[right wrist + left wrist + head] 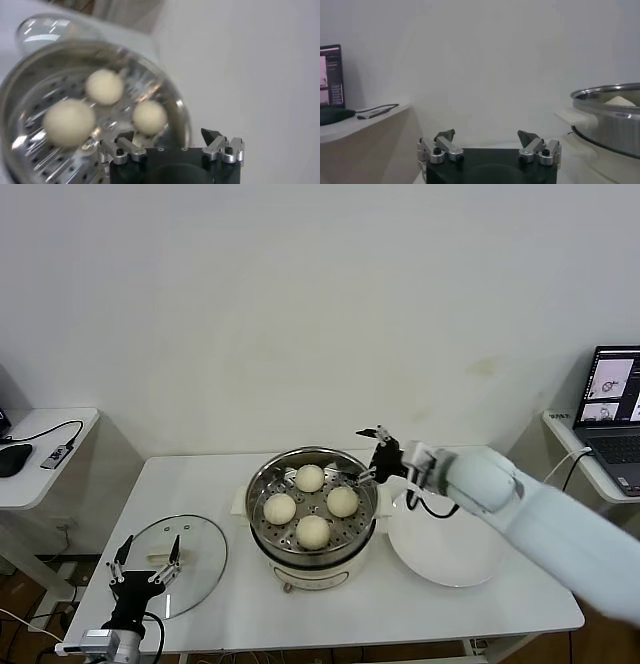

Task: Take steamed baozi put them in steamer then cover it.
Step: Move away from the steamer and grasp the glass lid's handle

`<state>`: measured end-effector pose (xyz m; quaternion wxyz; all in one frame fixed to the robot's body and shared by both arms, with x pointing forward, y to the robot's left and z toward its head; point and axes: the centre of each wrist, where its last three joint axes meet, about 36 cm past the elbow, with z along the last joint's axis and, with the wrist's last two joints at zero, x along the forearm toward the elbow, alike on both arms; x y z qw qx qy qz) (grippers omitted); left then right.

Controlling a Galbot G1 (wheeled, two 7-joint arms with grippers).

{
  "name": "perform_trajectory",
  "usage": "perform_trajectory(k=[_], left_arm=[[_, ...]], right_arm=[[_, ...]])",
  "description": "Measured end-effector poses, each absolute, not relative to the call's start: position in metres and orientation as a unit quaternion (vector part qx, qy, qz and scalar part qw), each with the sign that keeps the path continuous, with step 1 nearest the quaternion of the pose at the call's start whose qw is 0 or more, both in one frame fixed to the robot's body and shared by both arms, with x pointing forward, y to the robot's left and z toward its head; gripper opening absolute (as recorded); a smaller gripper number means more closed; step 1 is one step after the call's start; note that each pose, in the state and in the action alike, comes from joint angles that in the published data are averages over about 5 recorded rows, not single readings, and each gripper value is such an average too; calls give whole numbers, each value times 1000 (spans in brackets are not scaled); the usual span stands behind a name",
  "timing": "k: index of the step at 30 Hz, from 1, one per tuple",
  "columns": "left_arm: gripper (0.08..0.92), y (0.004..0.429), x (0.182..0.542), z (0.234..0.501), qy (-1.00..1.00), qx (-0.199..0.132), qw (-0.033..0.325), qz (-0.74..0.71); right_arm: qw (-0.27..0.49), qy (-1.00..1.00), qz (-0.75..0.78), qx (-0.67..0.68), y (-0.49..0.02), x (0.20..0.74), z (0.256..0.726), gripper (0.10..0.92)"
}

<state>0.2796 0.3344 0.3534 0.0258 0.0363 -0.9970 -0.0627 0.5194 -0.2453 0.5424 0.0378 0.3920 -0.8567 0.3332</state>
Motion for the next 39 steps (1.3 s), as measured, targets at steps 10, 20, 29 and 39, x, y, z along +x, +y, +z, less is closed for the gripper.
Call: perform_trajectory(k=[10,20,29,39], left_arm=[[823,330,276,347,-993,37,36,-102],[823,360,254,339,-943,15,43,-329],[823,393,230,330,-846,-16,49,-530],[823,419,254,307,-758,-63,46,-647]], right_arm=[[-73,-933,216,277,-289,471,476,823],[-60,-983,137,108,-337,395,422,823],[-26,-992,121,-5,-376,345,396,823],[0,-991,115,-62,-389,307,371,823]])
